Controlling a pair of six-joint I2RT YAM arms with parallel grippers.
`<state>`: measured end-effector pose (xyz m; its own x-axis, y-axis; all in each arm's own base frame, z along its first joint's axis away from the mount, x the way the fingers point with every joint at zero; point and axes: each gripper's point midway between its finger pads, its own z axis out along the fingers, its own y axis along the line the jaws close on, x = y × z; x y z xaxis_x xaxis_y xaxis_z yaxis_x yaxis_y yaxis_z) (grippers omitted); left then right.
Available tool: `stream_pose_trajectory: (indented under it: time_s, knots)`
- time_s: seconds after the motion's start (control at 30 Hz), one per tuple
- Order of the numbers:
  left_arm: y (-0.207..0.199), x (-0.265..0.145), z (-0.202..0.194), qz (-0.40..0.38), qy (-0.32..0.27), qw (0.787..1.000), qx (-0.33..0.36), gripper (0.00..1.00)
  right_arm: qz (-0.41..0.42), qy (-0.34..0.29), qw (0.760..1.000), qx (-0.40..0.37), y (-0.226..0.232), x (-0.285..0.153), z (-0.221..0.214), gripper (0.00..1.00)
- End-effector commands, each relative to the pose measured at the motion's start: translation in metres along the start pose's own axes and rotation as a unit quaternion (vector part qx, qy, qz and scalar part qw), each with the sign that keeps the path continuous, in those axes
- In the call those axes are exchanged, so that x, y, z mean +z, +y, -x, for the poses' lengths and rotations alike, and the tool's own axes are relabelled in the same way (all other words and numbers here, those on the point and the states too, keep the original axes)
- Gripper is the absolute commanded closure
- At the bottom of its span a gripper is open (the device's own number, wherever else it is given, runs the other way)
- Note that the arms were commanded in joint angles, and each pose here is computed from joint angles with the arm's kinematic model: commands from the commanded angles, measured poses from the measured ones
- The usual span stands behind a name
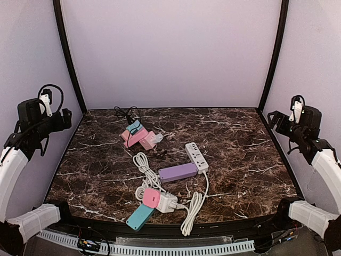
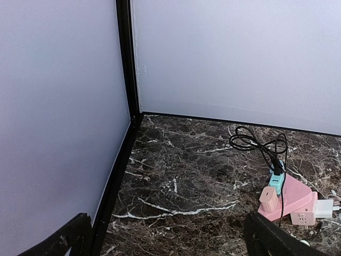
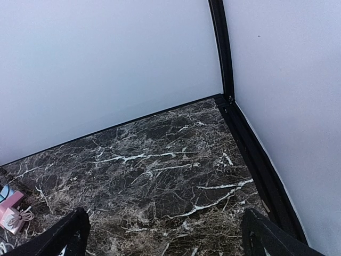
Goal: Pull the plug off the socket
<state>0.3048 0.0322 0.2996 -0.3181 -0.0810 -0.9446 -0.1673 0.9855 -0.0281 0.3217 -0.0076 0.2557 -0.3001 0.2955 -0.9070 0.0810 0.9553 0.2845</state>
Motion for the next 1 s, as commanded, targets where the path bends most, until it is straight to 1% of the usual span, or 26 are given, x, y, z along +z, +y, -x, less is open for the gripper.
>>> stream_pose_trajectory:
  time_s: [0.0,0.27,0.33,0.43,0.53,0.67,0.8,0.87,0.97]
  knots:
    - [-0.002,0.001,-0.005,-0.005,0.009,1.0,-0.004,0.0,-0.011,-0.023,1.0,0.002,-0.005,-0.003,0.005,0.01]
    - [-0.001,0.002,-0.005,-0.001,0.011,1.0,-0.016,0.0,-0.014,-0.017,1.0,0.004,-0.005,-0.004,0.006,0.01]
    - [-0.01,0.004,-0.01,-0.025,0.021,0.999,-0.016,0.0,0.002,-0.014,1.0,-0.004,0.002,-0.005,0.009,0.01]
    - [-0.03,0.004,-0.015,-0.083,0.031,0.995,-0.039,0.0,0.021,-0.001,1.0,-0.004,0.01,-0.009,0.011,0.01]
    - [-0.042,0.002,-0.017,-0.113,0.045,0.991,-0.064,0.0,0.059,0.013,0.998,0.004,0.026,-0.013,0.015,0.01]
    - [-0.073,0.002,-0.035,-0.165,0.09,0.979,-0.08,0.0,0.102,0.059,0.993,0.012,0.05,-0.014,0.014,0.06]
    - [-0.104,-0.001,-0.058,-0.211,0.134,0.964,-0.094,0.0,0.094,0.114,0.989,-0.014,0.075,-0.006,-0.003,0.09]
    - [-0.115,-0.002,-0.067,-0.228,0.146,0.957,-0.104,0.0,0.095,0.135,0.986,-0.026,0.092,0.0,-0.017,0.11]
    - [-0.129,-0.001,-0.08,-0.25,0.155,0.948,-0.118,0.0,0.106,0.176,0.978,-0.042,0.12,0.012,-0.052,0.12]
